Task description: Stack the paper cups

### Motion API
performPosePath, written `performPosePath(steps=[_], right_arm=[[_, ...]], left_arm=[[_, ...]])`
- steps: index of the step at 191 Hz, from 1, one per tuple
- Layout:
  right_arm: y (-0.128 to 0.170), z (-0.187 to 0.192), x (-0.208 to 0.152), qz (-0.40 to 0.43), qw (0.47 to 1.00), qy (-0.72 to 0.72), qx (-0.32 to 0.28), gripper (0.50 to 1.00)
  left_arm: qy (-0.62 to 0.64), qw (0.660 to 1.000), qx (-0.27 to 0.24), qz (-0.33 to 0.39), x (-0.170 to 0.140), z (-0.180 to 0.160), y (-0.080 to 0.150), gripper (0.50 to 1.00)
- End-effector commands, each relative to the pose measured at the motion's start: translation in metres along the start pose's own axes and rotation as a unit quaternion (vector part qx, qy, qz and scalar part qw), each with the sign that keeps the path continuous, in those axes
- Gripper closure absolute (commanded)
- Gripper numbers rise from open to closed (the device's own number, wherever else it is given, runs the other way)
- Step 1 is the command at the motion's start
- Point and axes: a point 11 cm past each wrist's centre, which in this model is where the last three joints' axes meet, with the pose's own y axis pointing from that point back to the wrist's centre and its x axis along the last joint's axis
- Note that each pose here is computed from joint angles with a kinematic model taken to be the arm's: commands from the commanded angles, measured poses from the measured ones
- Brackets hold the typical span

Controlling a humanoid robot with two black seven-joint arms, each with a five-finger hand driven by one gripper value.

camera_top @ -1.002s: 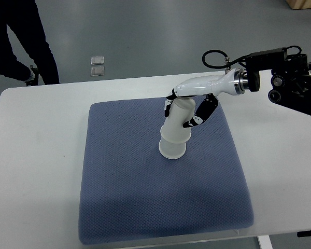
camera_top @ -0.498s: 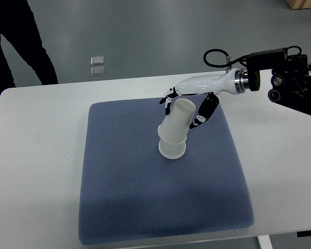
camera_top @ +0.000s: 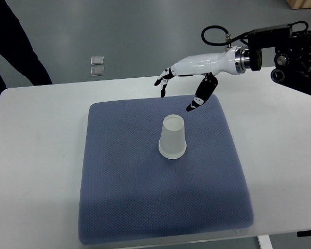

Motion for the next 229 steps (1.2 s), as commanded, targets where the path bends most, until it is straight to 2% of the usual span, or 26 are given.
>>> performPosePath(steps=[1,25,51,81,108,160,187,204,229], right_arm=[[0.006,0.002,0.019,0.028,1.0,-0.003,-0.003,0.589],[0.013,0.015,0.043,0.082,0.996,-0.027,-0.015,0.589],[0.01,0.031,0.057,0.168,0.972,-0.163,0.008,0.589],[0.023,0.067,0.068,0.277,0.899,-0.338,0.004,0.589],[0.022,0.089,0.061,0.373,0.802,-0.465,0.018,0.589],[0.012,0.125,0.012,0.475,0.619,-0.626,-0.016,0.589],[0.018,0.142,-0.013,0.508,0.495,-0.704,-0.017,0.589],[0.017,0.146,-0.027,0.508,0.465,-0.725,-0.016,0.587],[0.011,0.145,-0.049,0.494,0.463,-0.736,-0.002,0.587]], left_arm=[[0.0,1.0,0.0,0.0,0.0,0.0,0.0,0.5],[0.0,1.0,0.0,0.0,0.0,0.0,0.0,0.5],[0.0,1.0,0.0,0.0,0.0,0.0,0.0,0.5],[0.0,1.0,0.0,0.0,0.0,0.0,0.0,0.5],[0.0,1.0,0.0,0.0,0.0,0.0,0.0,0.5],[0.0,1.0,0.0,0.0,0.0,0.0,0.0,0.5],[0.0,1.0,0.0,0.0,0.0,0.0,0.0,0.5],[0.0,1.0,0.0,0.0,0.0,0.0,0.0,0.5],[0.0,1.0,0.0,0.0,0.0,0.0,0.0,0.5]])
